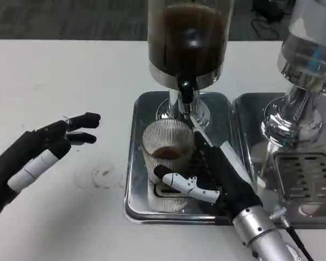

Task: Grasp the cup under the faucet to collect the drink, then remove the cup.

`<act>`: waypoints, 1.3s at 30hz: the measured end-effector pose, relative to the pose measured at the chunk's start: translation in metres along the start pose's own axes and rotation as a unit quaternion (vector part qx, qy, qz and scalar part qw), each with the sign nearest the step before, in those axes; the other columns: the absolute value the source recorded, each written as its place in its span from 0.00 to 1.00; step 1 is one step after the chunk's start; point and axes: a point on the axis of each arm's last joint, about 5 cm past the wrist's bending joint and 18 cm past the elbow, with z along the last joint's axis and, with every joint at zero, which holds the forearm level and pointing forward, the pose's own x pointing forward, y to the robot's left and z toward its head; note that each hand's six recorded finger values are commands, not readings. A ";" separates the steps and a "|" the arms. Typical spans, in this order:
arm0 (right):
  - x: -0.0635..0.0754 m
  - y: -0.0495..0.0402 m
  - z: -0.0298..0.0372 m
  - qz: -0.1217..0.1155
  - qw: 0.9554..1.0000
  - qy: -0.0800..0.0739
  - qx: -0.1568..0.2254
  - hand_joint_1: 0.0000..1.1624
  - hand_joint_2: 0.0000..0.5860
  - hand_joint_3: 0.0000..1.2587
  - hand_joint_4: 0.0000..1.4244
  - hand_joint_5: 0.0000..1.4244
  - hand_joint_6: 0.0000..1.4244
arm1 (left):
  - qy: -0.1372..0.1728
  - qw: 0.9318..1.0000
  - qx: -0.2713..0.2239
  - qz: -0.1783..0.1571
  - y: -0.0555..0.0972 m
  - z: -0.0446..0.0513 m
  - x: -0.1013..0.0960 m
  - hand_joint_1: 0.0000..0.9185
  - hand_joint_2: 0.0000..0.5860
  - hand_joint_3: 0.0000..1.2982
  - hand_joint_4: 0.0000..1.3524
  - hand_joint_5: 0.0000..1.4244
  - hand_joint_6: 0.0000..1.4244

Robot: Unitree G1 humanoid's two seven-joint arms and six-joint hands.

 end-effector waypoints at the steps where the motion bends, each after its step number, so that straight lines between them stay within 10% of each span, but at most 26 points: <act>1: 0.000 0.0006 -0.0004 0.000 1.000 0.000 0.001 0.58 0.33 0.00 0.00 0.00 0.01 | 0.000 1.000 0.001 -0.001 0.000 0.0000 0.000 0.00 0.14 0.20 0.15 0.21 0.17; 29: 0.016 0.0267 0.0026 0.001 1.000 -0.012 0.005 0.67 0.31 0.11 0.20 0.25 0.33 | 0.008 1.000 0.008 -0.011 0.001 -0.0002 -0.001 0.00 0.14 0.21 0.17 0.22 0.17; 39: 0.013 0.0374 0.0024 -0.050 0.999 -0.015 -0.006 0.72 0.30 0.26 0.39 0.48 0.68 | 0.014 1.000 0.006 -0.012 0.000 -0.0016 -0.005 0.00 0.12 0.21 0.17 0.23 0.17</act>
